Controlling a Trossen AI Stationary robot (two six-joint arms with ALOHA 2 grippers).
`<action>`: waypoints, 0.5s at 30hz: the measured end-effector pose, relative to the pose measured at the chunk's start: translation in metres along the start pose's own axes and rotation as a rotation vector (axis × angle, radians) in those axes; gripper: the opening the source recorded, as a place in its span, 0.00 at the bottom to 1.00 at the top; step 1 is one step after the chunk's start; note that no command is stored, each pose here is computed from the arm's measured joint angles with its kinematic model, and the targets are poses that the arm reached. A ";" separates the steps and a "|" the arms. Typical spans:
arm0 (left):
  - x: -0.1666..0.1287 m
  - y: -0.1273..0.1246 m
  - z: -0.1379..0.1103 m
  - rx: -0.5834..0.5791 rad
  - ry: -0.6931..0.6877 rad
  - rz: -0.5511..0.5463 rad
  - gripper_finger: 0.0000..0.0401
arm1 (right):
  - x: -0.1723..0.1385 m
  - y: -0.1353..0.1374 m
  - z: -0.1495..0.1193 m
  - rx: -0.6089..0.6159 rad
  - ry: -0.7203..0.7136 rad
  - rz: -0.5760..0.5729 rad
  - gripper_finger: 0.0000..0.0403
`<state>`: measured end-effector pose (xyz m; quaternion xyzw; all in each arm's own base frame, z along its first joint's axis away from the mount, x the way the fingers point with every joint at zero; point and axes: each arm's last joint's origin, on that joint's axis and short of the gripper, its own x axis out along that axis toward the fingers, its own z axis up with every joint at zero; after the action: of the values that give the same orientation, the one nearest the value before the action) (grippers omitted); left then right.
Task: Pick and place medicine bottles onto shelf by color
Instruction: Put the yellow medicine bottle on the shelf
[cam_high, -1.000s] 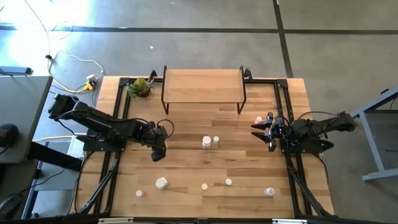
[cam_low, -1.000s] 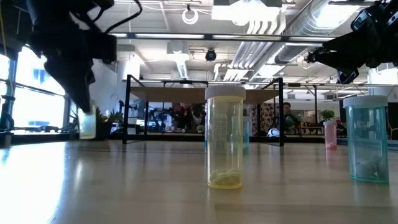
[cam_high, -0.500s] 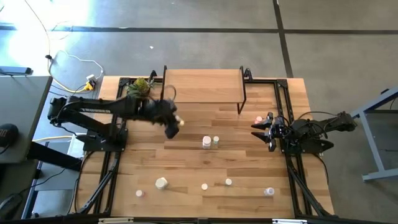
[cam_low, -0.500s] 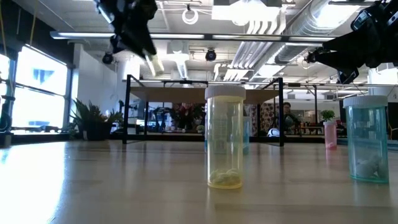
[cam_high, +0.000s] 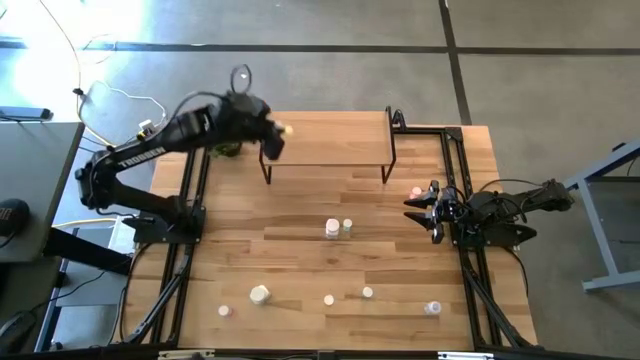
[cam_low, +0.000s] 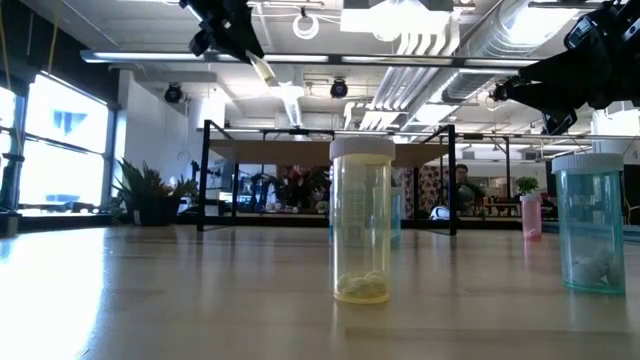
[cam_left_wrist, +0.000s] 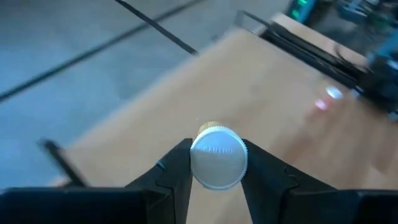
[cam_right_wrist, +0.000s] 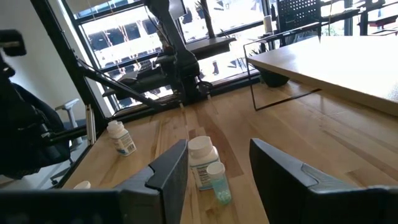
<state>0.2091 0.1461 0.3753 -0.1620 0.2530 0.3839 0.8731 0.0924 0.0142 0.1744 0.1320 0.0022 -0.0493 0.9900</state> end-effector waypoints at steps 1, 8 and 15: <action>-0.002 0.006 0.005 -0.005 -0.008 0.018 0.27 | 0.000 0.000 0.000 -0.001 0.000 0.000 0.40; -0.002 0.041 0.030 -0.084 0.015 0.055 0.27 | 0.000 0.000 0.000 -0.001 0.000 0.000 0.40; 0.018 0.060 0.042 -0.128 0.190 0.112 0.27 | 0.000 0.000 0.000 -0.001 0.000 0.000 0.40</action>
<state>0.1871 0.2157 0.3942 -0.2386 0.3183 0.4301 0.8104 0.0924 0.0142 0.1743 0.1313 0.0024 -0.0495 0.9901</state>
